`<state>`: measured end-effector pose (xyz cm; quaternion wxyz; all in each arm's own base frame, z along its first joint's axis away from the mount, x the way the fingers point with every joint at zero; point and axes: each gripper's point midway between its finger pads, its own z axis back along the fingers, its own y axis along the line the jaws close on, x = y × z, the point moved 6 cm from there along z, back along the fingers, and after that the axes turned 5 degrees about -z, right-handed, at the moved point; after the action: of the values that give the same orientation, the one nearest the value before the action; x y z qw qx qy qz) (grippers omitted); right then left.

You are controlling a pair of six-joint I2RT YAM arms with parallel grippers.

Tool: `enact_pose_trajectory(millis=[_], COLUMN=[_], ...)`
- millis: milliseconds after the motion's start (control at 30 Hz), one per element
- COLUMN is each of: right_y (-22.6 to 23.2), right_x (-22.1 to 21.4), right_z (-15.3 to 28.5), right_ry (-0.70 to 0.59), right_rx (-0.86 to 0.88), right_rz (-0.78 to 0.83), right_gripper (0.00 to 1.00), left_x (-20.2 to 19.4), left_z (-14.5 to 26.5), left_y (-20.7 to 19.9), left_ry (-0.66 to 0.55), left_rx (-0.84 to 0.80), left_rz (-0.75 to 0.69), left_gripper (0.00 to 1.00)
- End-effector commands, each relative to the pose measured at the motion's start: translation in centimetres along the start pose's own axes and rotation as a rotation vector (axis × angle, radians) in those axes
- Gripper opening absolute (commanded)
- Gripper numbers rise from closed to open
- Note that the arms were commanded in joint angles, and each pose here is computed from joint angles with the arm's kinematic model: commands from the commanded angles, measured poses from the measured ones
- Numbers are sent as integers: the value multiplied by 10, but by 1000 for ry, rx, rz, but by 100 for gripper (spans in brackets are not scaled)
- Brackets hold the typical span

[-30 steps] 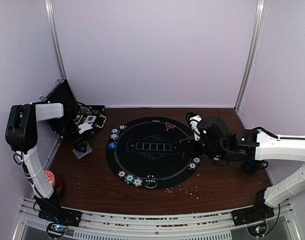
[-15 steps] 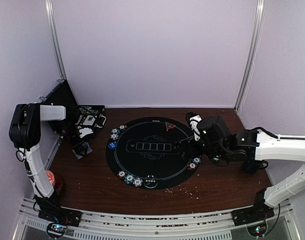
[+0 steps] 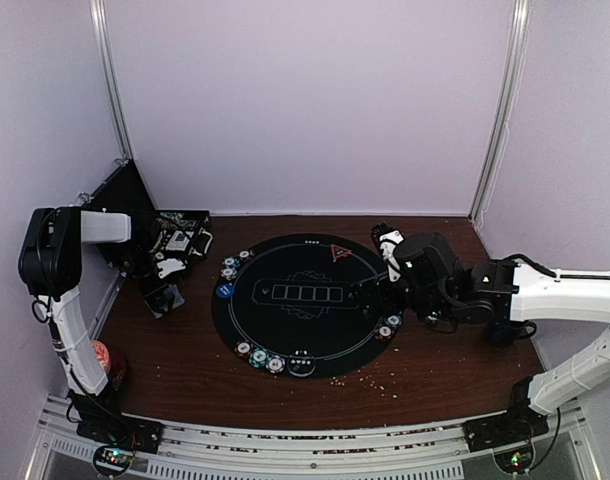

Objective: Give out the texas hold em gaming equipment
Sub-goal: Adjust the poker card at the center of the board.

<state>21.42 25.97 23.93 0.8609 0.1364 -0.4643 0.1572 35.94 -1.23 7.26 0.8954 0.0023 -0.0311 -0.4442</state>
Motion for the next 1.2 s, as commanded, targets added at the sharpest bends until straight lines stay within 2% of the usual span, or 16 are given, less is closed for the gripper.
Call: enact_pose_trajectory(millis=[0,400,567,867,933,1033,1167], right_y=[-1,-1,-1,-1,0,0,0], right_x=[6,5,6,5,4,5,5], right_z=[5,3,3,1,0,-1,-2], right_ry=[-28,-26,-27,-26,-22,-20,-20], right_rx=[-11,-20,-21,-28,-32,-34,-34], right_rz=[-2,2,1,2,5,5,7], right_gripper=[100,100,100,100,100,100,100], left_x=[-12,-15,-18,-13,-13,-17,-23], left_z=[-25,-27,-29,-24,-23,-29,-40], left_y=[-8,-17,-23,-21,-22,-27,-31], left_ry=[59,47,45,-1,-2,14,47], left_rx=[-59,-91,-113,-97,-98,-110,-121], left_rz=[-3,-15,-23,-45,-46,-57,-63], left_gripper=[92,70,57,47,48,62,63])
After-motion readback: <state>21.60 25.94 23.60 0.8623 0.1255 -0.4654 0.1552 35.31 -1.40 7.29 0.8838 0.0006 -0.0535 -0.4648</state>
